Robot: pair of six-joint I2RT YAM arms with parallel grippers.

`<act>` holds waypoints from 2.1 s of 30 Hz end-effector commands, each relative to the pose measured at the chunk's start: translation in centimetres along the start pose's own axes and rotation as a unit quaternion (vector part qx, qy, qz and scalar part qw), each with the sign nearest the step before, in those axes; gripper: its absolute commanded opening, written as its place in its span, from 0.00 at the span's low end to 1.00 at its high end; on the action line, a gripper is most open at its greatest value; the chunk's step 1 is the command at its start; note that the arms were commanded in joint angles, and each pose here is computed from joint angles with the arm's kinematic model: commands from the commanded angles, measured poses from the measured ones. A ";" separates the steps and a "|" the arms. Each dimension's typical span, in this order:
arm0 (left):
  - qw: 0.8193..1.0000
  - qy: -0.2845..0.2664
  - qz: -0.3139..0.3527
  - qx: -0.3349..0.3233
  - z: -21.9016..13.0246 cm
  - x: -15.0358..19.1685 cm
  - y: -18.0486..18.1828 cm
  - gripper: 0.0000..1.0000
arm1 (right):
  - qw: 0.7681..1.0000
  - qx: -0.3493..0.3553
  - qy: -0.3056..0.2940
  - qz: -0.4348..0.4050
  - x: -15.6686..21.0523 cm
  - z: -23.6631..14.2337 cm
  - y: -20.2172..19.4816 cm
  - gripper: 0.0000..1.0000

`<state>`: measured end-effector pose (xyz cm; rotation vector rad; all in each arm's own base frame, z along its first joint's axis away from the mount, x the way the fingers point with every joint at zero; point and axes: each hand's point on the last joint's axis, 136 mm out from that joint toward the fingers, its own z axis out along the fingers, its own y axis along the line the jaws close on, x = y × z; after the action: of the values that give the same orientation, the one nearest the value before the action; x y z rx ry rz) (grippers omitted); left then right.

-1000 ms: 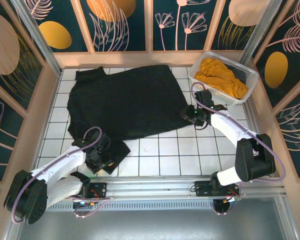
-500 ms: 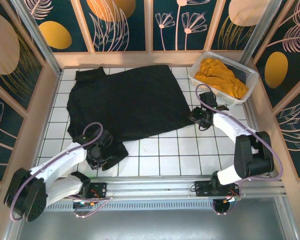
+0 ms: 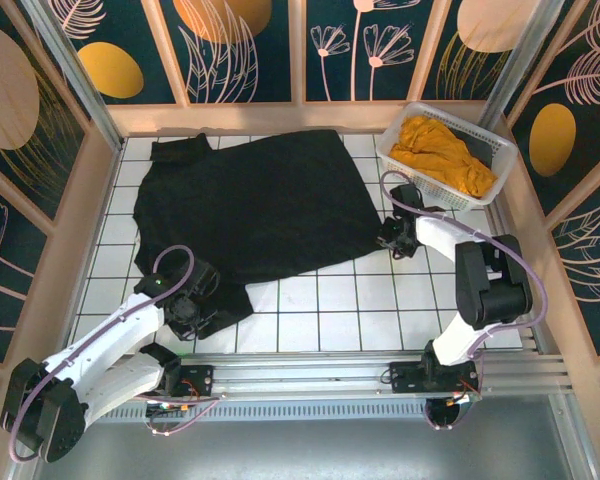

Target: Fold and stack the t-shirts

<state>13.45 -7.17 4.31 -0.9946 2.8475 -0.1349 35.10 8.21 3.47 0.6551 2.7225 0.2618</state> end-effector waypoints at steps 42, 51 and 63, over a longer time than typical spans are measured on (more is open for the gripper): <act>1.000 -0.009 -0.021 -0.003 -1.9 0.3 1.6 0.00 | 0.993 0.107 -0.013 0.047 1.7 -2.5 -5.0 0.00; 0.997 -0.005 -0.070 0.029 -4.0 0.8 1.9 0.00 | 0.996 0.040 0.049 0.059 5.6 -5.0 -4.1 0.00; 0.981 -0.146 -0.067 0.112 -8.2 -11.7 -8.5 0.00 | 0.996 -0.020 0.012 0.088 -1.9 -5.3 2.1 0.00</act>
<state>22.25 -7.24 12.48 -1.1350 2.5594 -0.2494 33.20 8.35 8.02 0.8540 2.7233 0.3172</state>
